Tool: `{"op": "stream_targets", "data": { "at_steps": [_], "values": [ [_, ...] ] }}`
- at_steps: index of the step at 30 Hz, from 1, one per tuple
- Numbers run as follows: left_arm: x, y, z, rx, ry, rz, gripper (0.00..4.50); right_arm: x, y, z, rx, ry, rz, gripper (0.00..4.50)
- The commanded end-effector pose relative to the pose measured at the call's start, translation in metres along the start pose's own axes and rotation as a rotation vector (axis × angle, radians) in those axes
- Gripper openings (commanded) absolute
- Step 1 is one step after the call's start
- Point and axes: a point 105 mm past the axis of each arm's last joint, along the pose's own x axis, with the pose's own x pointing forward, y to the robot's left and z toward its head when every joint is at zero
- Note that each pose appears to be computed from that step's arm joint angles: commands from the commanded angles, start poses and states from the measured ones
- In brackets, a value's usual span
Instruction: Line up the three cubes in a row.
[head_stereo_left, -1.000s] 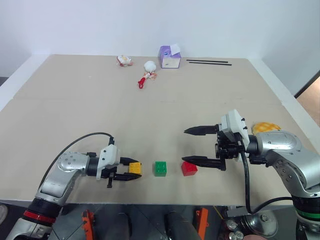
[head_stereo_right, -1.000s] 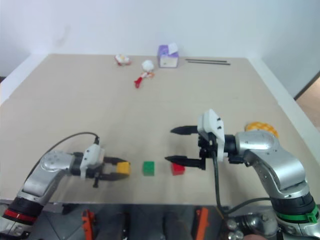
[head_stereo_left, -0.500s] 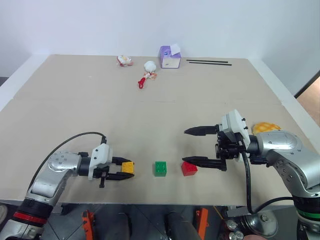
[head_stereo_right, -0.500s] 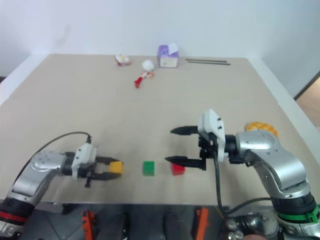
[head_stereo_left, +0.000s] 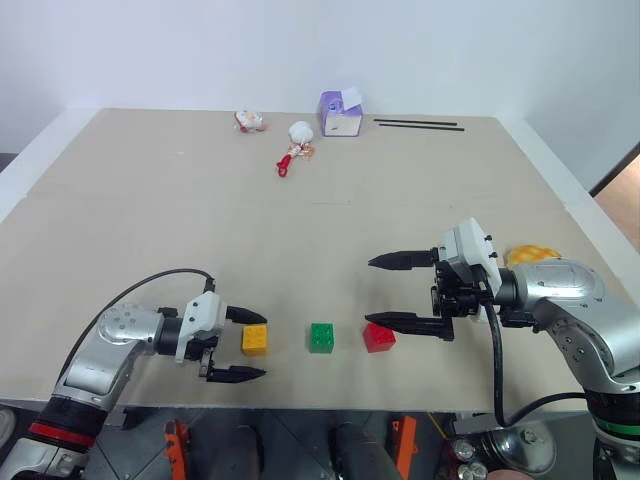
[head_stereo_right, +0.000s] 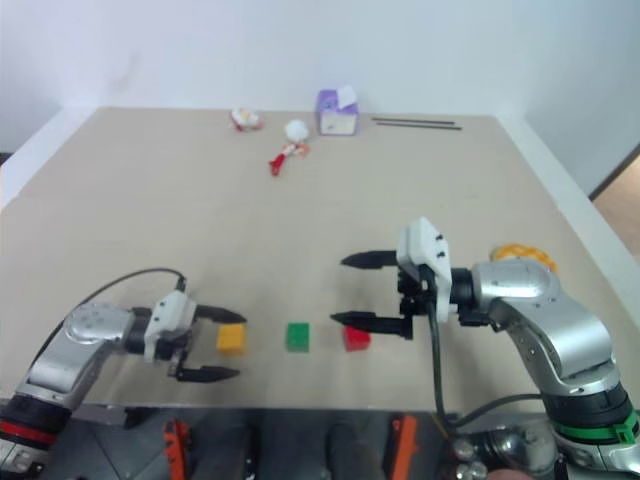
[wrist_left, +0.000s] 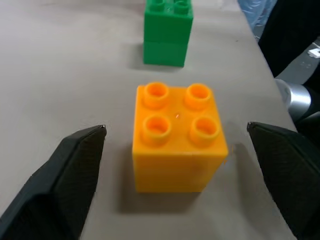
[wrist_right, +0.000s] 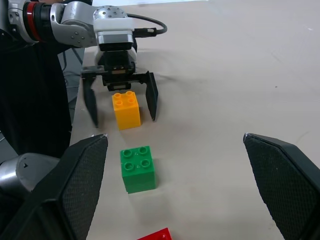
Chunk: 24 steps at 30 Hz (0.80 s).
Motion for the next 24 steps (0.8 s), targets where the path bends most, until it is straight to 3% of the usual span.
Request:
{"op": "stream_targets", "data": {
  "at_steps": [1,5,10,14,17,21,24],
  "values": [
    [-0.001,0.001,0.029,0.06,-0.06,-0.011,4.48,-0.002,-0.001,0.007,-0.03,-0.021,-0.001,4.5],
    [-0.008,0.01,0.072,0.001,-0.207,0.047,4.48,-0.006,0.0,0.01,0.001,-0.054,-0.011,4.5],
    [-0.037,0.064,0.115,-0.136,-0.44,0.414,4.48,-0.015,-0.016,0.013,0.068,-0.163,-0.171,4.5],
    [-0.052,0.101,0.096,-0.117,-0.421,0.831,4.48,-0.017,-0.055,-0.004,0.103,-0.234,-0.511,4.5],
    [-0.066,0.12,0.07,-0.146,-0.408,1.189,4.48,-0.022,-0.084,-0.028,0.17,-0.294,-0.871,4.5],
    [-0.072,0.124,0.042,-0.174,-0.378,1.403,4.48,-0.038,-0.1,-0.046,0.198,-0.345,-1.195,4.5],
    [-0.071,0.126,0.032,-0.184,-0.361,1.464,4.48,-0.049,-0.105,-0.058,0.212,-0.34,-1.312,4.5]
  ]
}}
